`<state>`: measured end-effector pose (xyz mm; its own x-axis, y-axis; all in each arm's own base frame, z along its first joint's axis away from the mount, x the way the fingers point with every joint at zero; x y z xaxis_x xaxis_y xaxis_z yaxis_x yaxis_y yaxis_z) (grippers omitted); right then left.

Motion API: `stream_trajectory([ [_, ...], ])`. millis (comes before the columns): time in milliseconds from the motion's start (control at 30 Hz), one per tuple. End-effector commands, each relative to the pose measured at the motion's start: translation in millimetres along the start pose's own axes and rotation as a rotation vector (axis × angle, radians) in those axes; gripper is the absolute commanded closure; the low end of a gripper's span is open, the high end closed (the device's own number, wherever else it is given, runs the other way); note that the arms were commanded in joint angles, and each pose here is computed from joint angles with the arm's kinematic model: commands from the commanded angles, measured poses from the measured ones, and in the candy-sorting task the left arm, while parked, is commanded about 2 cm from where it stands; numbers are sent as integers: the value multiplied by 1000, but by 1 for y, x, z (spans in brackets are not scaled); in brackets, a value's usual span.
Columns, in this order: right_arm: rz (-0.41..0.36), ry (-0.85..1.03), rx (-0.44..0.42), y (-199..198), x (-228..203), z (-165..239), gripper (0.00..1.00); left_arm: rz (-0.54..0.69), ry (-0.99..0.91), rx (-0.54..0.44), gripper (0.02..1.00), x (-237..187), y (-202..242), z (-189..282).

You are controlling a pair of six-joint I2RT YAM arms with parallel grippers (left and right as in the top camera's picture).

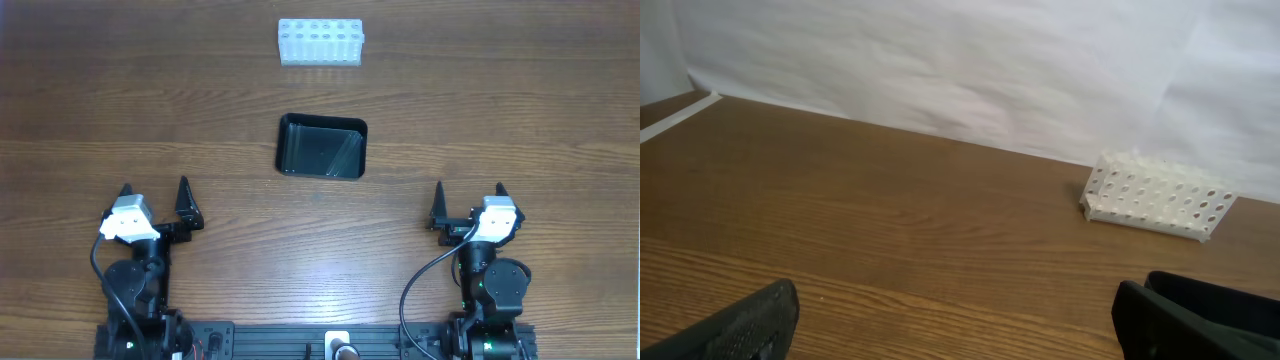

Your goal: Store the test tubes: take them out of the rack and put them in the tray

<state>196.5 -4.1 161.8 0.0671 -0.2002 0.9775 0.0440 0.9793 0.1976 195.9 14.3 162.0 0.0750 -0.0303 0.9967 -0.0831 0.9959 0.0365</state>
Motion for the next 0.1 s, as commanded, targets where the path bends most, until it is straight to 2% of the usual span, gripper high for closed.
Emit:
stream_trajectory([
  [33, 8, 4, 17, 2, -2, 0, 9, -14, -2, 13, 20, -1, 2, 0],
  [100, 8, 4, 17, 2, -2, 0, 7, -14, -2, 13, 20, -1, 2, 0],
])
Point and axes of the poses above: each gripper's point midway between its finger pads, its own z axis back along the fingers, its own y axis along the line the jaws close on, x = y × z, the point moved 5 cm from there along z, back along the fingers, and after that the axes turned 12 degrees about -z, right-handed, at the moved point
